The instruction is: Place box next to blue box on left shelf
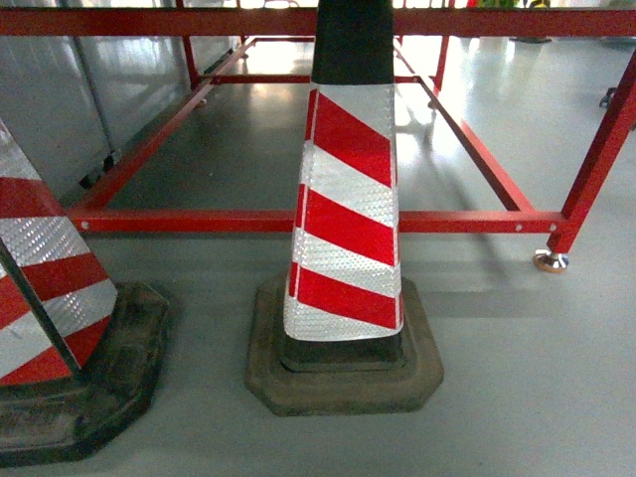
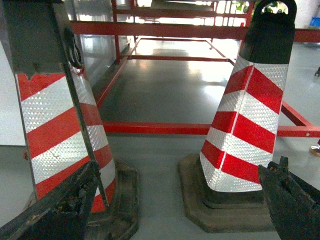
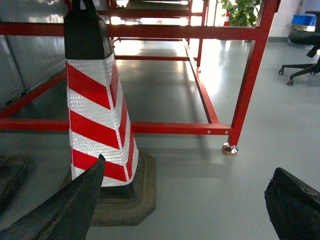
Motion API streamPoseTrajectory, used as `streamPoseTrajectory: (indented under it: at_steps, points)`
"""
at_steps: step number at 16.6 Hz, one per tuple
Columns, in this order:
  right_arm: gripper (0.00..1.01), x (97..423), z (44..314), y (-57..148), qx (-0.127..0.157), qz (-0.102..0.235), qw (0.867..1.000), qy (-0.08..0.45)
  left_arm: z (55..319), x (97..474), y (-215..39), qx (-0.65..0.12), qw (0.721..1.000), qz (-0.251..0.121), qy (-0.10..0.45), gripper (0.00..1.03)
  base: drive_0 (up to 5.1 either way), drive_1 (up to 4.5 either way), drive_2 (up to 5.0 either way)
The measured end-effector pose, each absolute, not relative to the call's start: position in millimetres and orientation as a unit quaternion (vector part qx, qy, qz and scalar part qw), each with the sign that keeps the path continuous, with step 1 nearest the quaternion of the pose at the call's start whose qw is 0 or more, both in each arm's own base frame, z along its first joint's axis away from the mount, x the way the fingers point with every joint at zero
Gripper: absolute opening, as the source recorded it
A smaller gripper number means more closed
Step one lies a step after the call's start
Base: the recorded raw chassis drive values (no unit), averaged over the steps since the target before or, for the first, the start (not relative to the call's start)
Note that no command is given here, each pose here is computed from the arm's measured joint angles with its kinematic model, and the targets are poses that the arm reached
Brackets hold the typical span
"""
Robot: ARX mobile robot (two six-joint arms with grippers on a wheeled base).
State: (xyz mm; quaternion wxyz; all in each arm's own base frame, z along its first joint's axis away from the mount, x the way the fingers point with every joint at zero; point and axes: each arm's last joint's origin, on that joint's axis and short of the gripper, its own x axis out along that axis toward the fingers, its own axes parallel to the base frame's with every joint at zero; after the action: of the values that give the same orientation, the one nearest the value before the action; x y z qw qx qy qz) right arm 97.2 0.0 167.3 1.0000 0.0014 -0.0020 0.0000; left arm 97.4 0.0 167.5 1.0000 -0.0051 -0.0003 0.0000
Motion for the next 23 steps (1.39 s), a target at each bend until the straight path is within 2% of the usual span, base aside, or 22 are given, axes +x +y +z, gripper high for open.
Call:
streamPoseTrajectory:
  at_steps: [23]
  points:
    - [0.98, 97.2, 167.1, 0.0, 0.002, 0.0, 1.0, -0.001, 167.6, 97.4, 0.0, -0.001, 1.0, 0.0, 0.0, 0.98, 0.0, 0.0, 0.0]
